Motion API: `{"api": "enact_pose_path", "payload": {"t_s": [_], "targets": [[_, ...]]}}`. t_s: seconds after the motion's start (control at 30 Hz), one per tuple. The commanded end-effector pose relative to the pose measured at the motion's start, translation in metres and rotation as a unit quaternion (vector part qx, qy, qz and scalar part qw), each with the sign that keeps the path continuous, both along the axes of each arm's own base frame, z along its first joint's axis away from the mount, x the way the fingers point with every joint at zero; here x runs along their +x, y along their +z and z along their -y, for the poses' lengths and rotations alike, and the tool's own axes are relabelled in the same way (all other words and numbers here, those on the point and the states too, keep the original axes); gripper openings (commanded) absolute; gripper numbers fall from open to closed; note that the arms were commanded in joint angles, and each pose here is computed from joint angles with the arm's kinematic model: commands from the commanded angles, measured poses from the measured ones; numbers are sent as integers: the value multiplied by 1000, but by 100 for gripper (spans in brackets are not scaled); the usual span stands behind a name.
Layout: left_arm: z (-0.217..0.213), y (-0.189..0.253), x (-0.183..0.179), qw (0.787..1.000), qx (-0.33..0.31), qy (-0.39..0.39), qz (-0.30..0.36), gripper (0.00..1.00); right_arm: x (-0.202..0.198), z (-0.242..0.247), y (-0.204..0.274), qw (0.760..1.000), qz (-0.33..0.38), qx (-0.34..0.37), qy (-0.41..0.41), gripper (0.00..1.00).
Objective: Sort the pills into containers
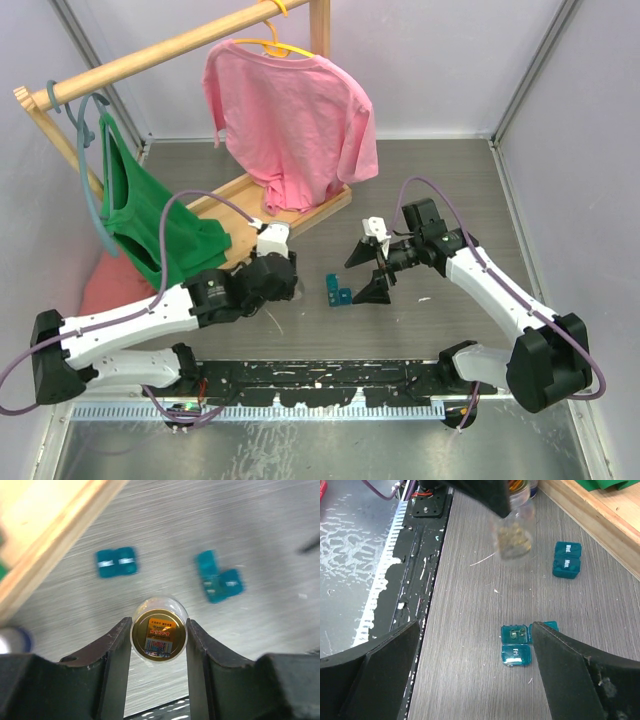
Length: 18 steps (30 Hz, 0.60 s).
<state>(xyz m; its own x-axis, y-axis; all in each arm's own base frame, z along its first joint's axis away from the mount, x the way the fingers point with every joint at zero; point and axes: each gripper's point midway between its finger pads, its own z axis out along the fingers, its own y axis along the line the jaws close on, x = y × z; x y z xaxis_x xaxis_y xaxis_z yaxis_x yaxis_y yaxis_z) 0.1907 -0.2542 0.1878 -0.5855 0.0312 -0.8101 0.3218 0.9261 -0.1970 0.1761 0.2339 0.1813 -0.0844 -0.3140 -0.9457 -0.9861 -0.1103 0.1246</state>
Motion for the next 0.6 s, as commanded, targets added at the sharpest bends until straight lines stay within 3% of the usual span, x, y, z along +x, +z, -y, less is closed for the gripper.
{"api": "enact_pose_path", "payload": {"t_s": [0.0,0.47,0.57], "targets": [[-77,-31,12,989,102,104,-37,0,4,-2,22,999,34,26,5,100],[-144,-71,53,973,73,217,-26,1,7,-1,20,999,29,31,-3,100],[-149,-75,55,970,86,228,-24,16,7,-1,20,999,28,30,-3,100]]}}
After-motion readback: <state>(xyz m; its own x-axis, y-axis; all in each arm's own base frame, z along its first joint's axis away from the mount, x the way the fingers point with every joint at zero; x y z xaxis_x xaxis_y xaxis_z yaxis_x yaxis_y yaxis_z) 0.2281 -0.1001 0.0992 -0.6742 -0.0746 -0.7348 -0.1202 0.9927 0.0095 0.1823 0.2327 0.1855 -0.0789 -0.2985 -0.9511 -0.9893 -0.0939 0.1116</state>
